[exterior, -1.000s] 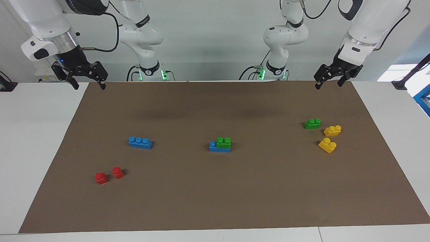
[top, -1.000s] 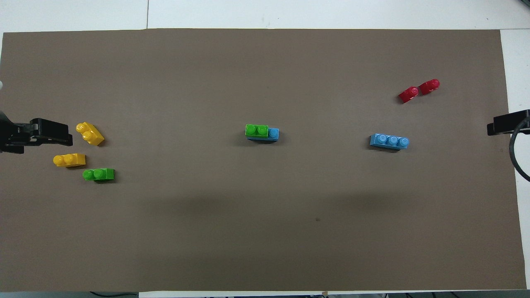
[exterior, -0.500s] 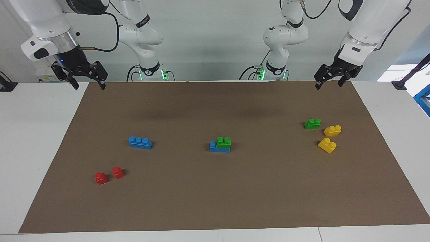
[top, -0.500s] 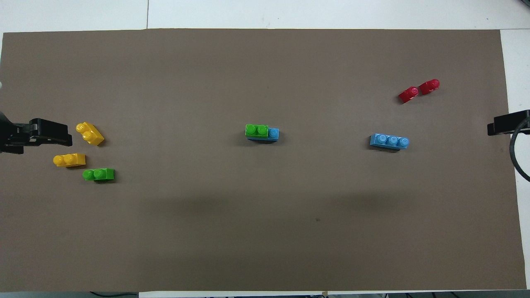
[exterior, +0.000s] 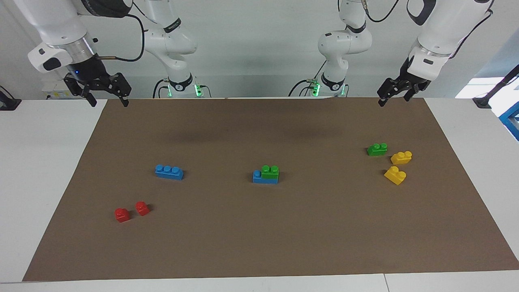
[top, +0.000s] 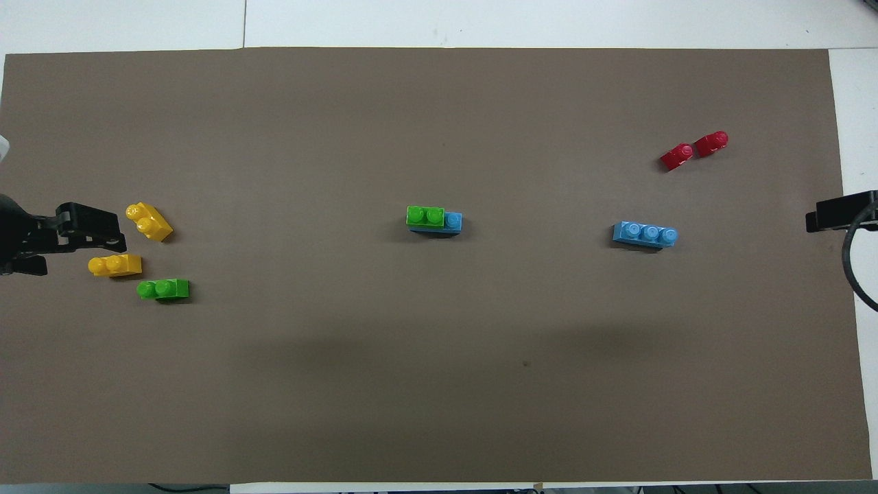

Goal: Remove green block with left arm and hold with right
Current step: 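Reach the left gripper to the green-blue stack while the right gripper approaches it, then grasp the green brick with the left gripper while the right gripper grasps the blue brick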

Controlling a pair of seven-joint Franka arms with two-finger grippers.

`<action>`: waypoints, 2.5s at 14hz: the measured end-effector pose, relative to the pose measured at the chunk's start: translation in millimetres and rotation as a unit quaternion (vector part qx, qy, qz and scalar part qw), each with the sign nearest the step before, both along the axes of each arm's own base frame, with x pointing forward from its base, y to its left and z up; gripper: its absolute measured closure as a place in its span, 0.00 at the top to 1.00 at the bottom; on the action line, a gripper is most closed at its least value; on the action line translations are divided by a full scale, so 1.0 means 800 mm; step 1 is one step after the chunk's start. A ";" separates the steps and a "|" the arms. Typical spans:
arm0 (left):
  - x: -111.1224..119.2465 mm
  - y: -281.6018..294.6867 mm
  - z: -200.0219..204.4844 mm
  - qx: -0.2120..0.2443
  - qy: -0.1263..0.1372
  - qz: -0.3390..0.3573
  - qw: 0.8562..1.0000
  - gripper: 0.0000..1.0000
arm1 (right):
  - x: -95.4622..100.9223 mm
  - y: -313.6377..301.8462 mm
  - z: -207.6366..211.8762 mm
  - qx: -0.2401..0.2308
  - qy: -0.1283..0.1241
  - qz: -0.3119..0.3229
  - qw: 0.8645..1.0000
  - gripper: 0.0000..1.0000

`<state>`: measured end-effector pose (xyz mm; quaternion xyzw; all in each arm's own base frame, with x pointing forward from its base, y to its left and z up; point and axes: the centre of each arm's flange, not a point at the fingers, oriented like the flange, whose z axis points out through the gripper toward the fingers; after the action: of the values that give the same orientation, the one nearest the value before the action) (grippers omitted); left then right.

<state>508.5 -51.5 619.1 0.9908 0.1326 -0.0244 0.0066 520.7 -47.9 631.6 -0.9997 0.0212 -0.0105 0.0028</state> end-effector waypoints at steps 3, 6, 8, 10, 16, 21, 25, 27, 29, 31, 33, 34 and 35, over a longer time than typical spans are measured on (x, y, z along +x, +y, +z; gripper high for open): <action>-0.007 -0.086 0.000 -0.008 -0.017 0.138 0.990 1.00 | 0.001 0.001 -0.002 0.002 -0.003 -0.033 0.999 1.00; -0.023 -0.175 -0.011 -0.022 -0.037 0.271 0.962 1.00 | 0.010 0.029 -0.015 0.032 0.001 -0.153 0.988 1.00; -0.031 -0.220 -0.024 -0.037 -0.043 0.356 0.933 1.00 | 0.023 0.048 -0.035 0.052 0.010 -0.227 0.973 1.00; -0.031 -0.252 -0.045 -0.051 -0.045 0.420 0.905 1.00 | 0.041 0.063 -0.061 0.081 0.021 -0.305 0.949 1.00; -0.016 -0.309 -0.121 -0.040 -0.016 0.475 0.879 1.00 | 0.090 0.127 -0.153 0.157 0.080 -0.509 0.843 1.00; 0.015 -0.348 -0.175 -0.034 0.002 0.510 0.859 1.00 | 0.099 0.183 -0.245 0.169 0.146 -0.544 0.809 1.00; 0.027 -0.382 -0.217 -0.030 0.009 0.548 0.836 1.00 | 0.114 0.238 -0.278 0.202 0.166 -0.629 0.732 1.00; 0.031 -0.391 -0.235 -0.023 0.007 0.565 0.825 1.00 | 0.120 0.266 -0.285 0.225 0.164 -0.672 0.686 1.00; 0.037 -0.404 -0.254 -0.013 -0.003 0.578 0.816 1.00 | 0.121 0.299 -0.297 0.233 0.157 -0.688 0.669 1.00; 0.046 -0.418 -0.274 -0.012 -0.007 0.584 0.811 1.00 | 0.118 0.328 -0.321 0.230 0.152 -0.691 0.669 1.00; 0.052 -0.425 -0.285 -0.013 -0.008 0.587 0.809 1.00 | 0.115 0.348 -0.349 0.219 0.154 -0.688 0.674 1.00; 0.055 -0.426 -0.289 -0.016 -0.010 0.589 0.808 1.00 | 0.112 0.356 -0.358 0.213 0.157 -0.686 0.677 1.00; 0.057 -0.427 -0.293 -0.019 -0.015 0.589 0.808 1.00 | 0.109 0.362 -0.363 0.208 0.162 -0.684 0.681 1.00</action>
<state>554.1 -393.4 384.9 0.7223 0.6903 -0.0038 0.0404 607.6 242.0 341.6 -0.6671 0.7004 0.1576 0.1989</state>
